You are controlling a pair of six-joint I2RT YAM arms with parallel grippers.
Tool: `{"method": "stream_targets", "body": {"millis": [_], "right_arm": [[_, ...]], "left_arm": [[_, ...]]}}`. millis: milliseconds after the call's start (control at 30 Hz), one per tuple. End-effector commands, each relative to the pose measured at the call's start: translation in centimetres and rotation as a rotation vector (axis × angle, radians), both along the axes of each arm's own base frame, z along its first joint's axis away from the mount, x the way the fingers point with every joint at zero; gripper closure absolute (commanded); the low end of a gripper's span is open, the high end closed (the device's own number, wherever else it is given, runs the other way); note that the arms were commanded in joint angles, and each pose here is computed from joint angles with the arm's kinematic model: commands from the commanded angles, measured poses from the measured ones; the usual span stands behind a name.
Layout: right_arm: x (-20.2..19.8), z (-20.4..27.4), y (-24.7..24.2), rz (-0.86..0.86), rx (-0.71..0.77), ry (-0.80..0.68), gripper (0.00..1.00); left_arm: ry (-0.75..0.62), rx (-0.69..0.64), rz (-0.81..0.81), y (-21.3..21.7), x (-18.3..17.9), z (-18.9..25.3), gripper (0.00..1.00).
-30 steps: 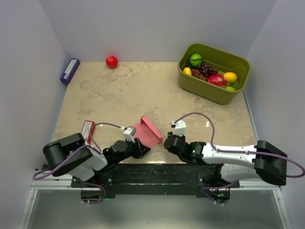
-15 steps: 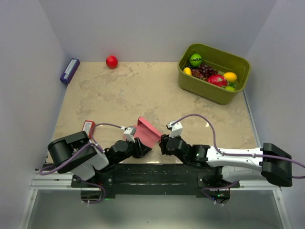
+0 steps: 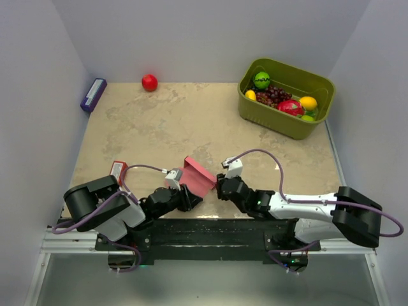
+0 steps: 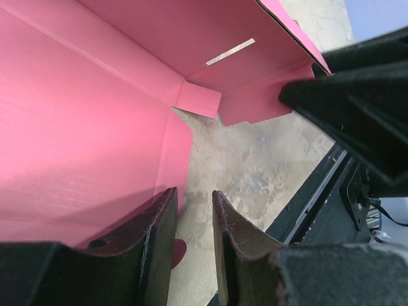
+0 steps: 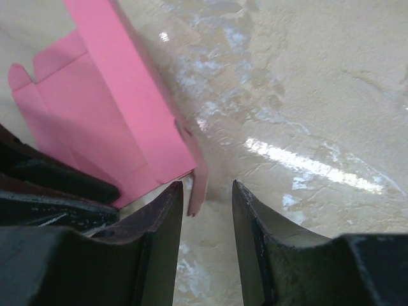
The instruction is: Fold the paper box
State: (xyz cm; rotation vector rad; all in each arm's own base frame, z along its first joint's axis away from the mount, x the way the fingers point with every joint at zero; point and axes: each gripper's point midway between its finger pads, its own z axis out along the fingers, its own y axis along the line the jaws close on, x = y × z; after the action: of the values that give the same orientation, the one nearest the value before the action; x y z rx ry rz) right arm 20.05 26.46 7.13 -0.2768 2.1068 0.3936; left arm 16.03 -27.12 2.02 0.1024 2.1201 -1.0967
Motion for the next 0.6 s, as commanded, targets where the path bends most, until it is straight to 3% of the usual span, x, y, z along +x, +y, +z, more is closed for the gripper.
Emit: {"method": "stream_targets", "body": {"millis": [0, 167, 333, 367, 567], "right_arm": [[1.3, 1.9, 0.0, 0.045, 0.071, -0.108, 0.61], [2.1, 1.5, -1.4, 0.065, 0.057, -0.138, 0.68], [2.1, 2.2, -0.8, 0.122, 0.062, -0.174, 0.82], [2.2, 2.1, -0.7, 0.129, 0.049, -0.176, 0.88], [3.5, 2.8, -0.3, 0.153, -0.077, -0.226, 1.00]], "left_arm": [[0.059, 0.083, -0.016, 1.6, -1.6, -2.5, 0.67], [0.058, 0.075, -0.015, 1.7, -1.6, -2.3, 0.67], [0.074, 0.083, -0.036, 1.7, -2.1, -2.6, 0.67], [0.075, 0.080, -0.040, 1.7, -2.2, -2.5, 0.67], [0.099, 0.093, -0.054, 2.3, -3.1, -3.1, 0.67]]}}
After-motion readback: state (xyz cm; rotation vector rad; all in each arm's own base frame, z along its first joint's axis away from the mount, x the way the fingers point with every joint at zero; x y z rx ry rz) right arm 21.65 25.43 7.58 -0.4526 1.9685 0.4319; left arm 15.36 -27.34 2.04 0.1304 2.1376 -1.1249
